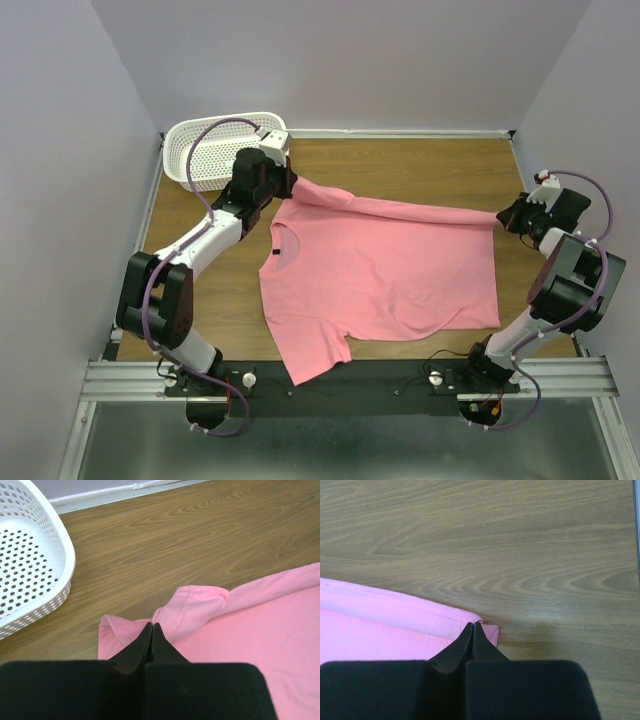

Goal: Fold and stack the t-shirts
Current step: Fold the tshirt

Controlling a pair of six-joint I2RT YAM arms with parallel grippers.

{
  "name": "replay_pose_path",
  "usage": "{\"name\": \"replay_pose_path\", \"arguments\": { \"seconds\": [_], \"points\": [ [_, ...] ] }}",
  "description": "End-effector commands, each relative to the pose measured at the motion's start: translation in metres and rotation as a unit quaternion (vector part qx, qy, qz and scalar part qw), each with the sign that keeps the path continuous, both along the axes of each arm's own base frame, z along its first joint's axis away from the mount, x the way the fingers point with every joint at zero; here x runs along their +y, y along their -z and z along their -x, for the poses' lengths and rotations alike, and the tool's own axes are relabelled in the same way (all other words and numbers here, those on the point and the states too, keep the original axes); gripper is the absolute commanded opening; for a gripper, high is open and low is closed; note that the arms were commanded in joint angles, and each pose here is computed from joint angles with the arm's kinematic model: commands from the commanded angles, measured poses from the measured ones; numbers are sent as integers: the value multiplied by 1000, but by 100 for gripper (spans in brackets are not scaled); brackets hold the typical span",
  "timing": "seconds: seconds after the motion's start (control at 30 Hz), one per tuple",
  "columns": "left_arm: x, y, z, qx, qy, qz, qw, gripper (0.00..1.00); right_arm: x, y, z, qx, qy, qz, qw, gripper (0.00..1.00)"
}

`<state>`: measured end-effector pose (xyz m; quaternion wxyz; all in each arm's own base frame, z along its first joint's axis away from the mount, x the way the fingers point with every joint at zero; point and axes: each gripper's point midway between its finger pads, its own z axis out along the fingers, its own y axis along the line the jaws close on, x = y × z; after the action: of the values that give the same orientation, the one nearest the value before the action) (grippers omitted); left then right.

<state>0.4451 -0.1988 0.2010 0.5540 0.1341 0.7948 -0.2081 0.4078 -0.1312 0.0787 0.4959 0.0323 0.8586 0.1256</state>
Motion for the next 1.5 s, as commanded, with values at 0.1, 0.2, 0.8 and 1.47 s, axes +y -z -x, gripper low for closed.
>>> {"name": "replay_pose_path", "arguments": {
  "seconds": [0.1,0.2,0.8,1.47],
  "points": [
    [-1,-9,13,-6,14,3,1000,0,-11,4,-2,10,9,10,1000,5],
    [-1,-8,14,-5,13,4,1000,0,-9,6,-1,13,6,14,1000,5],
    [-8,31,37,54,22,-18,998,0,-11,-38,22,-24,9,100,995,73],
    [-5,36,45,70,25,-25,997,0,10,2,-7,62,-53,-56,995,65]
  ]
}}
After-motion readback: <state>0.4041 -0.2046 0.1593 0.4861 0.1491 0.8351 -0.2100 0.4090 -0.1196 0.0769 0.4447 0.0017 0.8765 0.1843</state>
